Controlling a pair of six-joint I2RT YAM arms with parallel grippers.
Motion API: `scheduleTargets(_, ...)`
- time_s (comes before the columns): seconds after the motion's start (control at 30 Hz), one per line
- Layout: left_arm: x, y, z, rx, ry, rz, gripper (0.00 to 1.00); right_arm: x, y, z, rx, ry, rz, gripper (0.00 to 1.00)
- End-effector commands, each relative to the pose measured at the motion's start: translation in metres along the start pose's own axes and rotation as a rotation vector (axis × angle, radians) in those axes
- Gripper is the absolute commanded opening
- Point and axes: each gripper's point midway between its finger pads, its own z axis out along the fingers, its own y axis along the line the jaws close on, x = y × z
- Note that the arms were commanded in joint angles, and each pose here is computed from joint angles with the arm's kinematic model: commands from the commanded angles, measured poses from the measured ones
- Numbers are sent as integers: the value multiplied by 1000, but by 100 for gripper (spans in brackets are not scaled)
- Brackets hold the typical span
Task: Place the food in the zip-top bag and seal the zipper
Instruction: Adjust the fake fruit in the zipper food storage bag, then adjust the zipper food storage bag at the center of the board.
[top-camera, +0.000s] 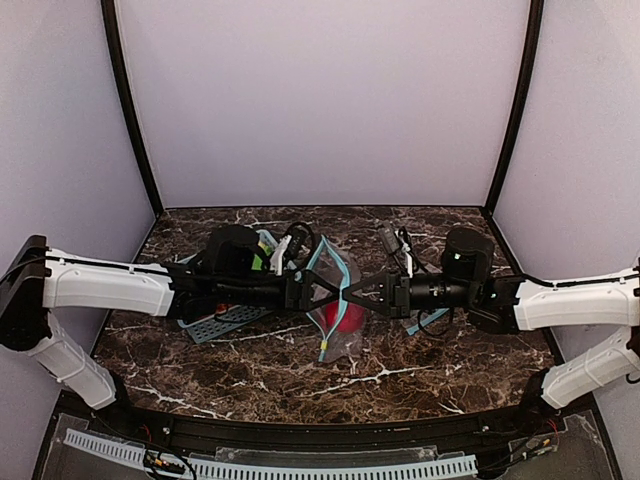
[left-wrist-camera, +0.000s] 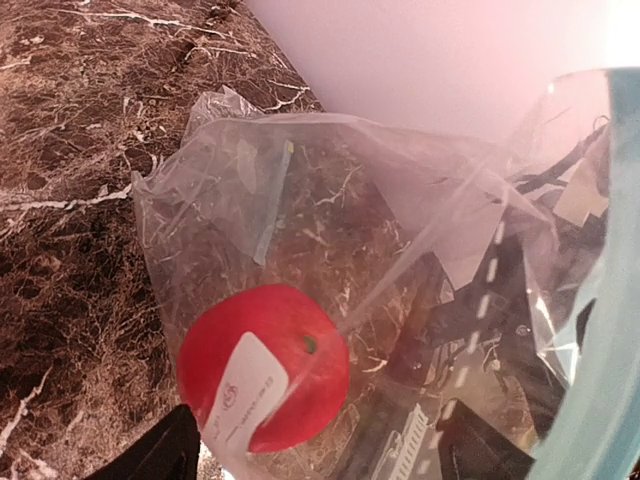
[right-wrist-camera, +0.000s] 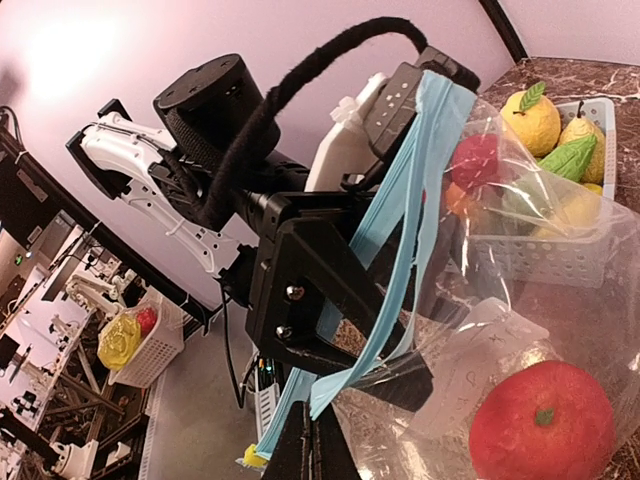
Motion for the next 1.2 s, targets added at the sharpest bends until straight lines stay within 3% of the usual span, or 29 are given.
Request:
scheduleTargets(0.0,9,0,-17,-5,-8,-16,79,-5,-11,-6,79,-29,-14,0)
scheduleTargets(0.13,16,2,-24,-4,-2,-42,66,-2,-24,-4,141,-9,-1,0)
scheduleTargets(0.23,18,5,-24,-15,1,-41,47,-1,-31,-1,171,6,13,0)
scheduleTargets(0.3,17,6,-24,-23,-1,-35,40,0,-34,0,182,17,21,0)
scheduleTargets(0.53,15,15,-17,-71,9,-19,28,5,-35,0,198,52,13,0)
scheduleTargets(0.67,11,29,-20,-171,1,-12,8,7,-47,-4,277,66,29,0)
scheduleTargets(0.9,6,82,-63,-516,-79,23,4,16,-97,-34,643,111,142,0)
scheduleTargets(1.17,12,79,-56,-466,-76,1,5,21,-117,-34,755,154,200,0)
